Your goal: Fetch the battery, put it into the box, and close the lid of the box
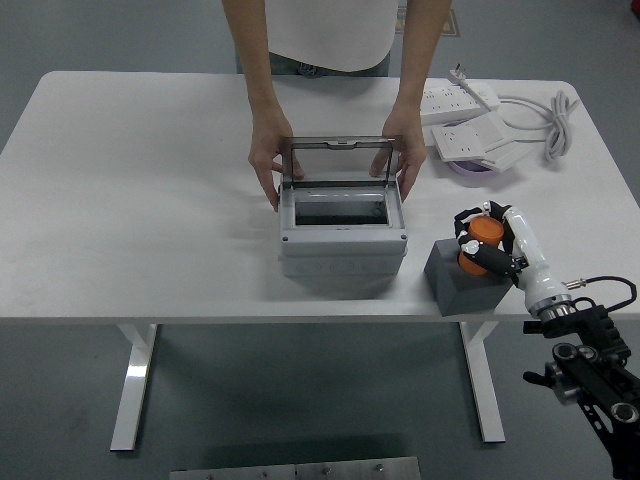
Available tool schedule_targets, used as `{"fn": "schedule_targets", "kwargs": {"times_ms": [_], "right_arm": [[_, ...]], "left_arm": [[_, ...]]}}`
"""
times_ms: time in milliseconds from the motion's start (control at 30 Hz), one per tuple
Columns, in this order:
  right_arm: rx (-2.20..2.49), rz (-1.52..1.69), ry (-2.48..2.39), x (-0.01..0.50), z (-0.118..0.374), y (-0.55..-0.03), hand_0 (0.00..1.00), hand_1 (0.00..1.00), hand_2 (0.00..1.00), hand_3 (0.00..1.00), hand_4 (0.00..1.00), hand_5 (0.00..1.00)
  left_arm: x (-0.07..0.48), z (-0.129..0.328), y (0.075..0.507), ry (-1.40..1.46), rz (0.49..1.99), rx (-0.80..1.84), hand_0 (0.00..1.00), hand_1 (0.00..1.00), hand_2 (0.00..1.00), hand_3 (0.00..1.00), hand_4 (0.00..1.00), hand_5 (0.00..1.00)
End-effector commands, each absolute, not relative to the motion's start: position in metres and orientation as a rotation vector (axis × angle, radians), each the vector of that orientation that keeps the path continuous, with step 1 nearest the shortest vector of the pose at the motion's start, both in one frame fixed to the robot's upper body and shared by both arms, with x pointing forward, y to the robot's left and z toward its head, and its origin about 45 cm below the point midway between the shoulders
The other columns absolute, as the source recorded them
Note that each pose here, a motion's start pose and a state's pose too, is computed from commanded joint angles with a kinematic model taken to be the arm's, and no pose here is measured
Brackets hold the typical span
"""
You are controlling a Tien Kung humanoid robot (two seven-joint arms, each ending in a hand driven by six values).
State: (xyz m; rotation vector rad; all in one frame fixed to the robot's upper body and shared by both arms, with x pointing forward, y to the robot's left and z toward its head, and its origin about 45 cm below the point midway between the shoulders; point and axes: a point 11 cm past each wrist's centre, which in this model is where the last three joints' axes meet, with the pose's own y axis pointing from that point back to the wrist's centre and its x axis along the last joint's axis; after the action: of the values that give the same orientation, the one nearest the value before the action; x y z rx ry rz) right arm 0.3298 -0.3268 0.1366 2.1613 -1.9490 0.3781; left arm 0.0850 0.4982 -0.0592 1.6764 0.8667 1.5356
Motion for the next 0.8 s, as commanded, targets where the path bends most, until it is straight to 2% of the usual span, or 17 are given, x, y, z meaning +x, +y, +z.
{"fn": "schedule_targets", "kwargs": {"times_ms": [167, 200, 767, 800], "right_arm": [[2.161, 0.389, -1.948, 0.332, 0.138, -0.325, 0.266, 0.283, 0.289, 0.388, 0.278, 0.047], [2.161, 0.393, -1.949, 0.332, 0.139, -0.325, 0.259, 0.254, 0.280, 0.385, 0.246, 0.067], [2.130, 0.518, -1.962, 0.357, 0.169, -0.327, 0.256, 0.255, 0.280, 0.383, 0.257, 0.061], [2.119, 0.542, -1.955, 0.360, 0.173, -0.327, 0.259, 0.251, 0.280, 0.384, 0.218, 0.002]], "left_arm": [[0.086, -0.059, 0.498, 0.863, 1.537, 1.677, 0.621, 0.698, 0.588, 0.561, 0.548, 0.010], [0.086, -0.059, 0.498, 0.862, 1.538, 1.677, 0.621, 0.699, 0.589, 0.561, 0.550, 0.013], [0.086, -0.059, 0.499, 0.856, 1.539, 1.683, 0.623, 0.699, 0.596, 0.565, 0.557, 0.011], [0.085, -0.059, 0.499, 0.857, 1.539, 1.683, 0.623, 0.699, 0.597, 0.566, 0.559, 0.011]]}}
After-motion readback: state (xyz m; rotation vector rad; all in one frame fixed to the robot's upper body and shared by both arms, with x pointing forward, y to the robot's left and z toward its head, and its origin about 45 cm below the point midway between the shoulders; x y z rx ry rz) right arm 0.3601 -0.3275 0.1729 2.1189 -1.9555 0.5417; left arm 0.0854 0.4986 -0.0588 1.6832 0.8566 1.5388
